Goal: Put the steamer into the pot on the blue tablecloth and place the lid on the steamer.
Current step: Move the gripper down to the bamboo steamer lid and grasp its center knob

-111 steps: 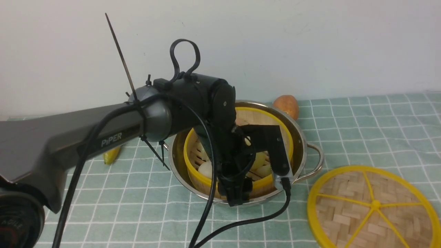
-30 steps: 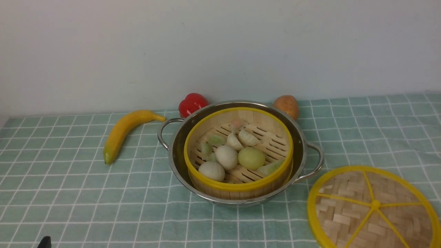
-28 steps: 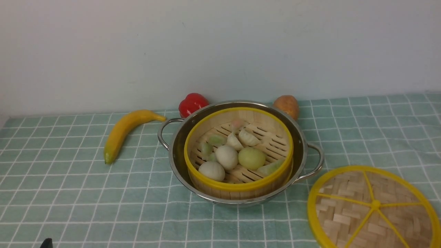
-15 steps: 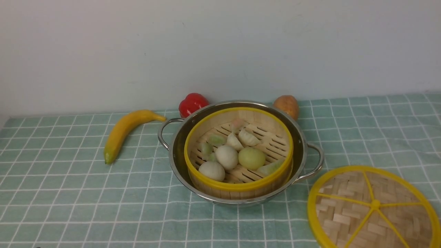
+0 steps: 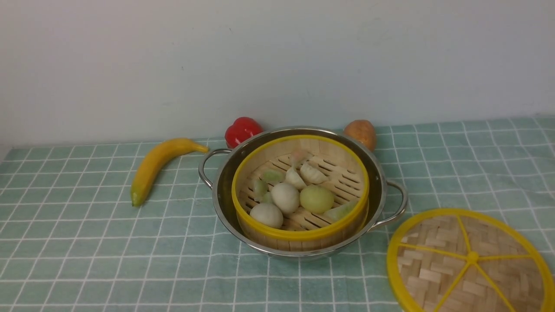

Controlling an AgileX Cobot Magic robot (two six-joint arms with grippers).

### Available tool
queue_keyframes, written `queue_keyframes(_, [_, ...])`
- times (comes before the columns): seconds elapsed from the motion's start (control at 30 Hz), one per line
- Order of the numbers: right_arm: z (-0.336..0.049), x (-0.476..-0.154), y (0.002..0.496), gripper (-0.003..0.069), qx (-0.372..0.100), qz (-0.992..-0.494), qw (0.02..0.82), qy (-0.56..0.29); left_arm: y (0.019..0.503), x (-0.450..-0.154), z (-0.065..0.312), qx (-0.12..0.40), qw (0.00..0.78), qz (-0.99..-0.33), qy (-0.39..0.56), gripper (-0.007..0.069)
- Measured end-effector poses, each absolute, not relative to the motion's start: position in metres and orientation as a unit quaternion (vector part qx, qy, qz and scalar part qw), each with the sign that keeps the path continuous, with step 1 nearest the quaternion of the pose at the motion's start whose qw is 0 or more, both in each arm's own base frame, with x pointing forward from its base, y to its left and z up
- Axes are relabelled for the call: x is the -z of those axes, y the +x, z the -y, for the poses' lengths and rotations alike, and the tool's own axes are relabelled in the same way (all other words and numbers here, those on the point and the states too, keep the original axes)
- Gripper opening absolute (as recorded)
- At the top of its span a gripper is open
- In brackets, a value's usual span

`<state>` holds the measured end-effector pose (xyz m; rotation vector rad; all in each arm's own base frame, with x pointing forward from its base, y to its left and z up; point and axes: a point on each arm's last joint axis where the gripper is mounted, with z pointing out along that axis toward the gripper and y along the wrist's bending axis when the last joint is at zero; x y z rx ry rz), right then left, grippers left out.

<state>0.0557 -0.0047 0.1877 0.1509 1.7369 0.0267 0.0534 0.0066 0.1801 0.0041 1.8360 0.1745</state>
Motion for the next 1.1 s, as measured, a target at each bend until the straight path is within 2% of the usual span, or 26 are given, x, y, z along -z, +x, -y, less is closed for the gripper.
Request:
queue_keyframes(0.73, [0.005,-0.188,0.056,0.0243,-0.01,-0.763,0.643,0.065,0.053,-0.18,-0.007,-0.081,0.603,-0.793,0.008,0.0576])
queue_keyframes(0.9, [0.004,-0.198,0.057,0.0243,-0.018,-0.724,0.687,0.06,0.053,-0.18,-0.007,-0.081,0.603,-0.793,0.008,0.0576])
queue_keyframes(0.97, [0.003,-0.212,0.056,0.0243,-0.025,-0.699,0.712,0.06,0.053,-0.18,-0.007,-0.081,0.603,-0.793,0.008,0.0576])
queue_keyframes(1.1, [0.002,-0.263,0.045,0.0243,-0.036,-0.639,0.766,0.061,0.053,-0.18,-0.007,-0.081,0.603,-0.793,0.008,0.0576])
